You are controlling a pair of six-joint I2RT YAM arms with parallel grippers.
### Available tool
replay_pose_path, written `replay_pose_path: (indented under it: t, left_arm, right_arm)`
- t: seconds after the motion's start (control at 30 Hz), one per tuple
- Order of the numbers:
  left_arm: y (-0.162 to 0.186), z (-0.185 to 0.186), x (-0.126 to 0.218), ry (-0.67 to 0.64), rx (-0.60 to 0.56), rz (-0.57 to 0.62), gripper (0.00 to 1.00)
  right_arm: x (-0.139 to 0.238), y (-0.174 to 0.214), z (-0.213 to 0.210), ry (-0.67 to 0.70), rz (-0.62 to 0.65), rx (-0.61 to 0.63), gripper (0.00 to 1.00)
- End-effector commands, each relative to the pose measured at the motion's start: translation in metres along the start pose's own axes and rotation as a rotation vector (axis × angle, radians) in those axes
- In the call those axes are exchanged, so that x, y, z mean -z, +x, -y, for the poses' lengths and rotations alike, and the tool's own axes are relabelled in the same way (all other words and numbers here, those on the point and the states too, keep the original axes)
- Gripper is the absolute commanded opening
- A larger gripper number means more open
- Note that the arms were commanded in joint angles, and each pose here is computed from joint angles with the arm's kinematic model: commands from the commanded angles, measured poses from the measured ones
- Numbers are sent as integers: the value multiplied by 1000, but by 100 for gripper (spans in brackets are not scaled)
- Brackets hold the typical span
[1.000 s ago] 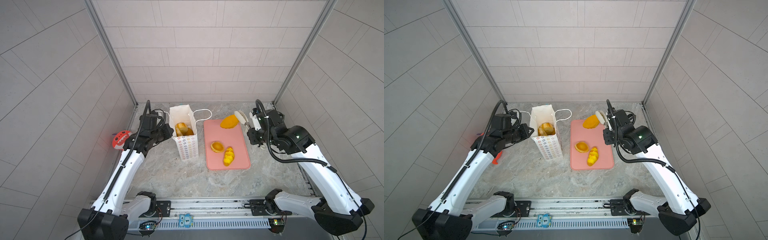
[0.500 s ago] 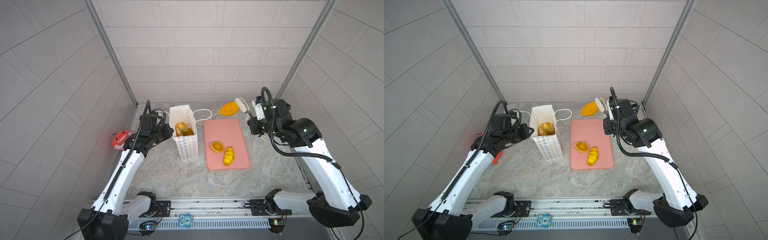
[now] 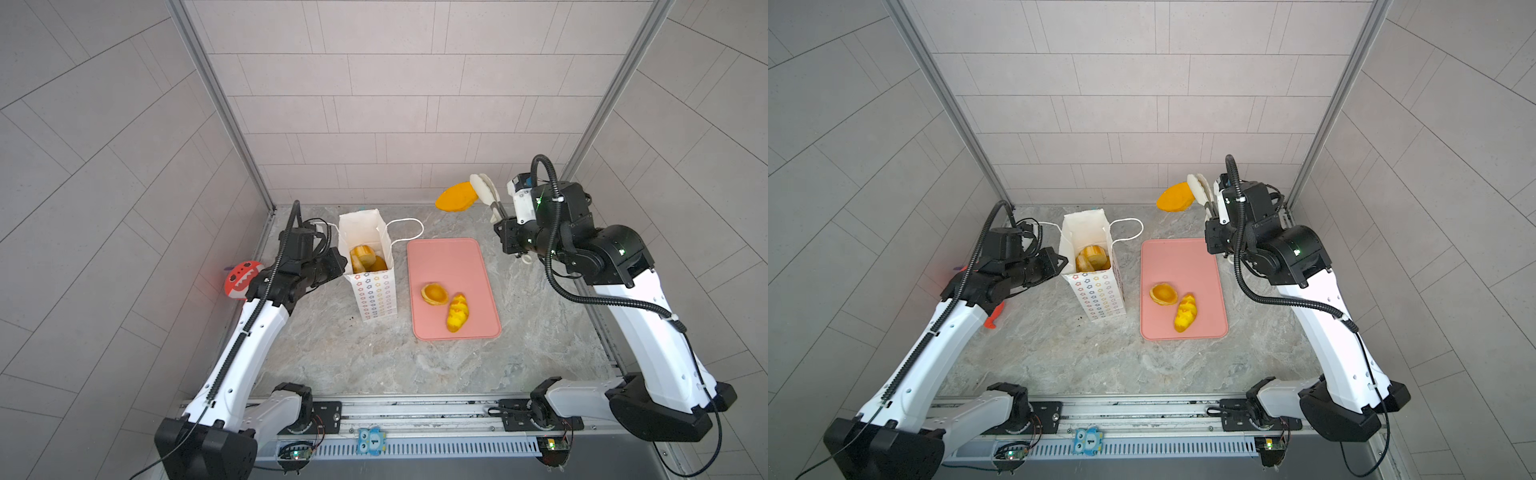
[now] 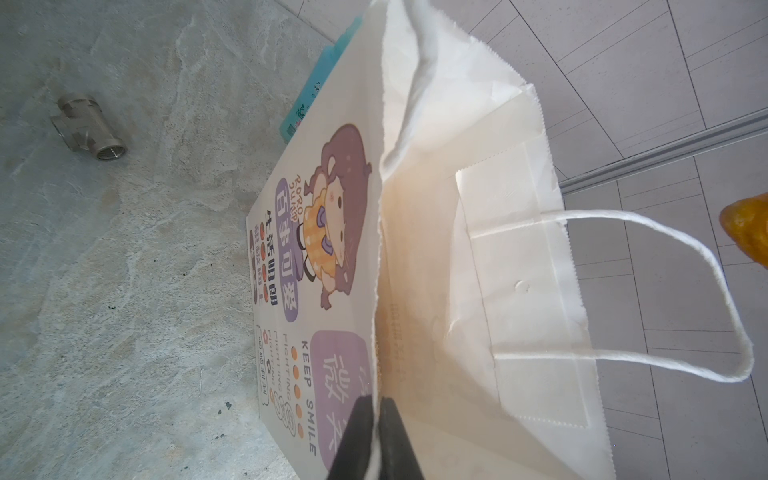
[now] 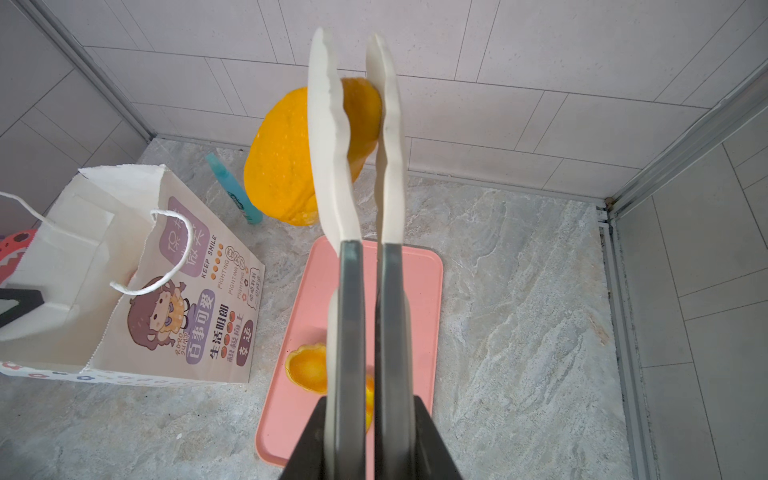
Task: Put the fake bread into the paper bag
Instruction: 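Lift the orange bread slice with the right gripper off the tray, then carry the orange slice with the right gripper over the bag opening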
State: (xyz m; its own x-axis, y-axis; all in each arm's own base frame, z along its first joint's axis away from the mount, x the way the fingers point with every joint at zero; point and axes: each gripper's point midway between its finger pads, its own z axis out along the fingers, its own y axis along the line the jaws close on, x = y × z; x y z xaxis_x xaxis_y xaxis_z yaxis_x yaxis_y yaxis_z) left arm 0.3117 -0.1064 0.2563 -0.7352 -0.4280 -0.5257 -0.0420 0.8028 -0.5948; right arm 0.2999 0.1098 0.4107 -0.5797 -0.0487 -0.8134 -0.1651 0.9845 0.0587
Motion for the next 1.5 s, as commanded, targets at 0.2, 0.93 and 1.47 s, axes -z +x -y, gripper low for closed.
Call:
replay_pose_path:
  t: [0.2, 0.93, 1.47]
  left_arm:
    - [-8, 12, 11, 27, -14, 31, 10]
    - [-9, 14, 10, 28, -11, 29, 10]
    - [-9, 14, 10, 28, -14, 29, 10]
  right_arm:
    - [18, -27, -5, -40, 96, -33, 17]
    - [24, -44, -44, -222, 139, -60, 17]
    - [9, -28, -112, -276, 91, 119, 17]
